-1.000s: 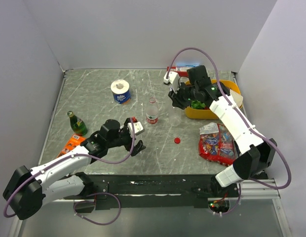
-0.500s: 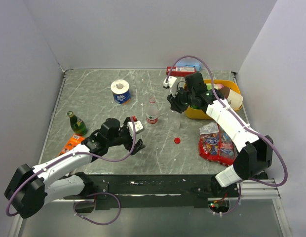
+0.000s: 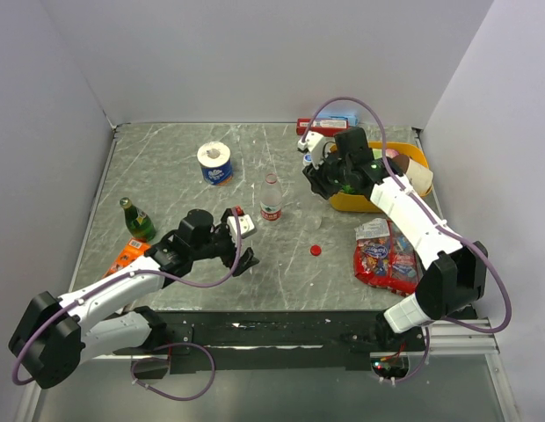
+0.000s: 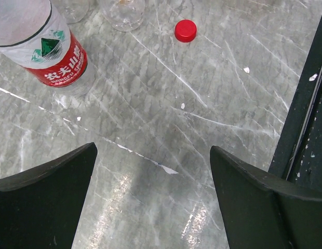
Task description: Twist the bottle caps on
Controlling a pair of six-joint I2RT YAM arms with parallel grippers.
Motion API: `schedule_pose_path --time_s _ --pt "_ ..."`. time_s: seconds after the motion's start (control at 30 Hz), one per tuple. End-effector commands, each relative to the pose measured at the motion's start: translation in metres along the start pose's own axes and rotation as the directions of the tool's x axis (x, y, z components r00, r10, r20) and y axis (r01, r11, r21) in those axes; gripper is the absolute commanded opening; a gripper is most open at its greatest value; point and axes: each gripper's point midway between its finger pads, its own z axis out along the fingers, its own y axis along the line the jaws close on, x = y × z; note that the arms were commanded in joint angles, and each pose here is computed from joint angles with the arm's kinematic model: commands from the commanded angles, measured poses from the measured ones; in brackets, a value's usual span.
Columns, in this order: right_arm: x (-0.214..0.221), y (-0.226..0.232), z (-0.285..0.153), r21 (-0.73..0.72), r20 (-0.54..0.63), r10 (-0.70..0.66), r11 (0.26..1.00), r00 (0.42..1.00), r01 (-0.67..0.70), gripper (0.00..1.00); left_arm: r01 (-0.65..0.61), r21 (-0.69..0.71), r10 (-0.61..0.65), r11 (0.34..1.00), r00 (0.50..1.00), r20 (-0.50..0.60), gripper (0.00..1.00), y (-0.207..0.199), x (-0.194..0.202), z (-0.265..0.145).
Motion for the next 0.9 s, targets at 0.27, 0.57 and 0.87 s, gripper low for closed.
schedule_pose_path --time_s 0.27,0.57,0.87 --pt "-0.022 -0.004 -0.025 0.029 0.072 0.001 1.000 0.997 -0.003 0.55 -0.022 0.029 0.020 0.999 0.998 0.059 0.96 -0.003 -0.018 0.000" --pt "-0.075 -0.017 -0.083 0.116 0.191 -0.047 0.993 0.980 0.025 0.63 -0.031 0.036 0.029 0.999 0.998 0.058 0.96 -0.004 -0.016 -0.001" --pt "-0.116 0.030 -0.063 -0.121 0.332 -0.051 0.988 0.942 0.096 0.74 -0.008 0.022 0.006 1.000 0.998 0.069 0.96 0.005 -0.021 -0.005"
